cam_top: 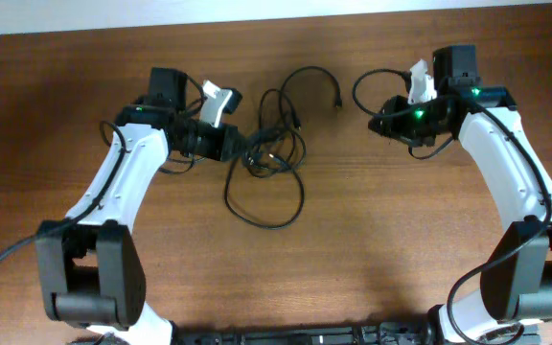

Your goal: Untangle cables

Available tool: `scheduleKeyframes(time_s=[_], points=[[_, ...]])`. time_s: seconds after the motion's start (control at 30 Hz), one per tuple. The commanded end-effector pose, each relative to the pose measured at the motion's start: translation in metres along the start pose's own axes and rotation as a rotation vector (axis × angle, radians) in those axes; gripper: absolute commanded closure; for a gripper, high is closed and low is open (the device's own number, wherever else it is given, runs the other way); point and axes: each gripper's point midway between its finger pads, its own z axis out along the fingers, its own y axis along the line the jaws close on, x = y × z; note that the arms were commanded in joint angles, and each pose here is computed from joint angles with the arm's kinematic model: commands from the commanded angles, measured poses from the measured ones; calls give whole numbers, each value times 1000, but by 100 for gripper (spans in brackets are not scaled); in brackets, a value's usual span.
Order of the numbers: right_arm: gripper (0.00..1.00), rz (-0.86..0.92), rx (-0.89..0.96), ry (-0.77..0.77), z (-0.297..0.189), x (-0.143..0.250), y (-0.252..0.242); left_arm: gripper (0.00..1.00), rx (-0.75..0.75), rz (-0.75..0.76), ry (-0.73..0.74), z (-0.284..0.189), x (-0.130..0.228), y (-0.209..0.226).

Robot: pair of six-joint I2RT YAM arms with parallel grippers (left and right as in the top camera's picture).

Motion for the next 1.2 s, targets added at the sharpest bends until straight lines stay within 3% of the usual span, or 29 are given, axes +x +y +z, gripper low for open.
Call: scheduleKeyframes(time_s=[0.0, 0.1, 0.2, 0.27, 0.43, 0.53, 0.57, 0.63, 0.7, 0.77, 0.83, 0.93, 0.97, 1.0, 1.07, 1.17], points=[[59, -14, 227, 0, -9, 5, -38, 100, 30, 271, -279, -89, -82, -73], [58, -6, 276, 18, -11, 10, -47, 100, -53, 438, -488, -163, -128, -121], [54, -5, 276, 22, -11, 11, -47, 100, -65, 320, -715, -228, -166, -162], [54, -3, 278, 30, -12, 13, -48, 100, -38, 259, -723, -231, -165, -165], [54, -2, 277, 30, -12, 13, -47, 100, -285, -130, -417, -170, -110, -71], [44, -2, 247, 38, -10, 15, -42, 100, -285, -278, -165, -115, -70, -45], [40, -2, 228, 43, -9, 16, -39, 95, -278, -299, -105, -98, -63, -40], [37, -3, 204, 47, -8, 16, -34, 75, -196, -316, -11, -60, -57, -44], [33, -3, 204, 47, -8, 16, -34, 60, -169, -306, 41, -38, -53, -45], [27, -3, 204, 47, -8, 16, -34, 54, -174, -242, 65, -31, -51, -40], [21, -3, 204, 47, -8, 16, -34, 48, -279, -250, 60, -43, -47, -17], [18, -6, 202, 49, -8, 17, -33, 47, -391, -327, 58, -68, -38, 20], [9, -13, 175, 57, -6, 19, -26, 47, -403, -363, 57, -77, -33, 29], [2, -27, 104, 74, -2, 23, -10, 55, -409, -393, 57, -84, -29, 36], [1, -146, -66, 109, 5, 32, 33, 67, -416, -415, 48, -91, -28, 44], [1, -251, -110, 84, 15, 34, 65, 59, -446, -406, 51, -93, -27, 48]])
